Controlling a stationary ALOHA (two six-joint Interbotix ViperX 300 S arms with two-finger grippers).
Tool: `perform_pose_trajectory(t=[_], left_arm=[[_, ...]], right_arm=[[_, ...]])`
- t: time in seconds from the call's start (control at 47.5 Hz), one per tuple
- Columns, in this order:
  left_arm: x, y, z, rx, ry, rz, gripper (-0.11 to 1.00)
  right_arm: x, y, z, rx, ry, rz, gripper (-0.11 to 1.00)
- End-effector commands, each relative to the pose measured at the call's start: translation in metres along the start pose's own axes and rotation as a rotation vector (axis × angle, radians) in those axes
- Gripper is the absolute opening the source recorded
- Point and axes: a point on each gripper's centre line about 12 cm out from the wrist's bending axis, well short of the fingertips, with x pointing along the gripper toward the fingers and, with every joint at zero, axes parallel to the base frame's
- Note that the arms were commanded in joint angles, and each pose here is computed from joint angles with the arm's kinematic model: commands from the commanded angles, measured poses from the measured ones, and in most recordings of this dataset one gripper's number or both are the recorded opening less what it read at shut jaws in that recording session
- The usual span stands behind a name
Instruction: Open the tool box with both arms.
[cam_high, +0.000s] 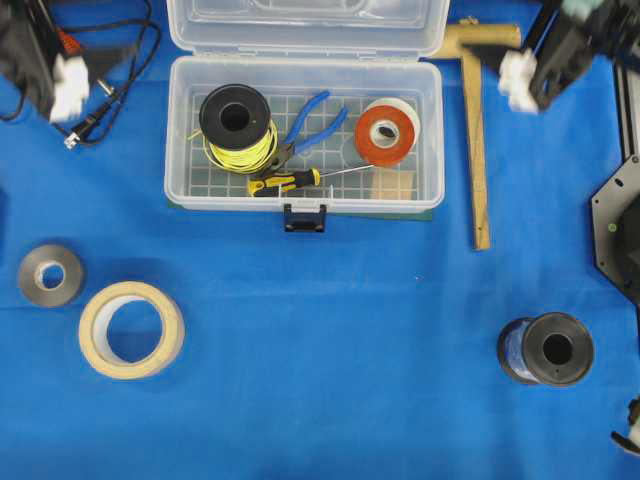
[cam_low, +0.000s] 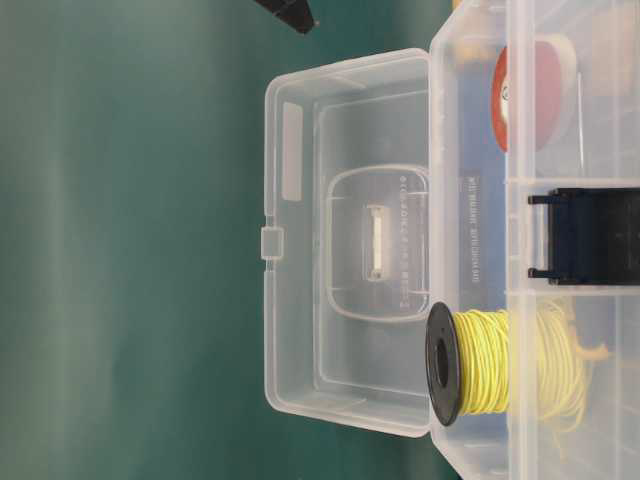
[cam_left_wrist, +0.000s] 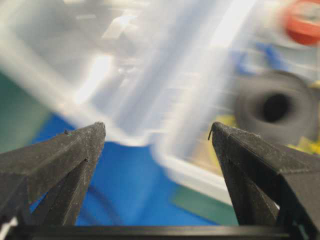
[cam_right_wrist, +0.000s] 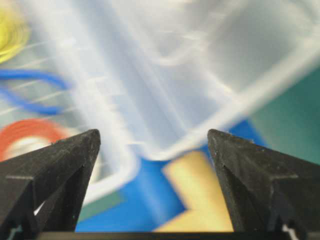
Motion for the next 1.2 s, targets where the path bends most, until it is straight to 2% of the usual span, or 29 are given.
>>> perform_pose_trajectory(t=[0.0,0.295,0.421,0.548,0.716,0.864,1.011,1.179], left_arm=[[-0.005,-0.017,0.005,0.029,-0.029,-0.063,0.92],[-0.02,-0.068,-0.001,0.11,-0.053,-0.263,0.92],[-0.025,-0.08,-0.001,0.123,-0.059,-0.313,0.92],[-0.032,-0.079,-0.001,0.116,-0.07,-0.317,0.92],[-0.049,-0.078,-0.004,0.106,-0.111,-0.335,0.92],[-0.064,-0.075,-0.018,0.077,-0.142,-0.348,0.91],[-0.075,-0.071,-0.035,0.021,-0.157,-0.353,0.91],[-0.081,-0.069,-0.054,0.012,-0.152,-0.361,0.91]], right_arm=[[-0.005,0.024,0.004,-0.031,-0.015,0.08,0.84],[-0.019,0.088,-0.013,-0.152,0.036,0.302,0.84],[-0.025,0.1,-0.016,-0.179,0.039,0.346,0.84],[-0.036,0.097,-0.017,-0.178,0.029,0.351,0.84],[-0.063,0.086,-0.021,-0.152,-0.041,0.365,0.84],[-0.083,0.076,-0.037,-0.127,-0.082,0.378,0.84],[-0.093,0.069,-0.058,-0.079,-0.105,0.397,0.84],[-0.091,0.065,-0.079,-0.055,-0.101,0.403,0.84]])
